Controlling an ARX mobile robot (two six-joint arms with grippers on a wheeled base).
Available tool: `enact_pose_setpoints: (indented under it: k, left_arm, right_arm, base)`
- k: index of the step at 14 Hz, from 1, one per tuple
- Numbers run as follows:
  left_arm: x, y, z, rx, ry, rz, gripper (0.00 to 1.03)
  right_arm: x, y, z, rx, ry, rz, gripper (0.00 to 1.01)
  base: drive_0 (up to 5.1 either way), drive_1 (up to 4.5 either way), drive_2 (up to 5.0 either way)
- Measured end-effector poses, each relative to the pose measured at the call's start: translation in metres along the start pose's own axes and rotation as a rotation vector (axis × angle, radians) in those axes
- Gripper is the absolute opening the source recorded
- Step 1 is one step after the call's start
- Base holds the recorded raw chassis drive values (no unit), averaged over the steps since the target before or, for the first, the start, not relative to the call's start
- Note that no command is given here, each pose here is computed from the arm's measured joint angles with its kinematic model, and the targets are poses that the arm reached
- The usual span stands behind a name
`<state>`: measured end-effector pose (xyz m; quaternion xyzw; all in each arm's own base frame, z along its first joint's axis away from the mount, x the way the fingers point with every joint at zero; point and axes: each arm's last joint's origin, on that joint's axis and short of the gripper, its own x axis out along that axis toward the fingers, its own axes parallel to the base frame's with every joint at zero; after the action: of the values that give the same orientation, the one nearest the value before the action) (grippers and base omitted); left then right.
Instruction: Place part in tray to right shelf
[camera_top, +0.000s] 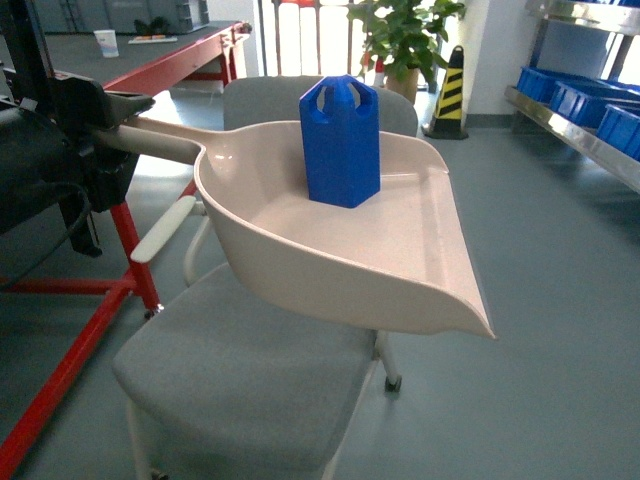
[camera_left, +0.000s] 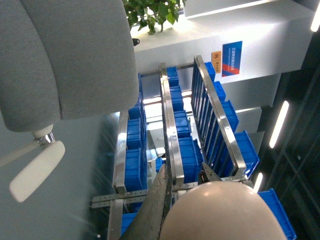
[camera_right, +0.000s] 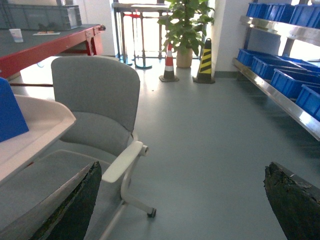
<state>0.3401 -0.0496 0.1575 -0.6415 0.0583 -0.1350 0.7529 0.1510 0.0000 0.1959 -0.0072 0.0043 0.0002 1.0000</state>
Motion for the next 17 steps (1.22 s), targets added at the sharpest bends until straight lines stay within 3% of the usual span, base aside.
enact_pose_setpoints:
  k: [14,17]
  left_arm:
    - [0.0001,-0.0002,0.0002,-0.001,-0.001,-0.002,0.13]
    - [-0.0001,-0.0003,0.0031,0.000,-0.017,-0.004,0.13]
  right_arm:
    - [-0.0001,0.0000,0.0001,0.000,-0.001,0.000,0.98]
    - [0.0004,0.0000,-0.0003,0.000,0.002,0.001,0.98]
  base:
    - [0.0,4.27,-4.4]
    - [-0.6,-0.63,-0.6]
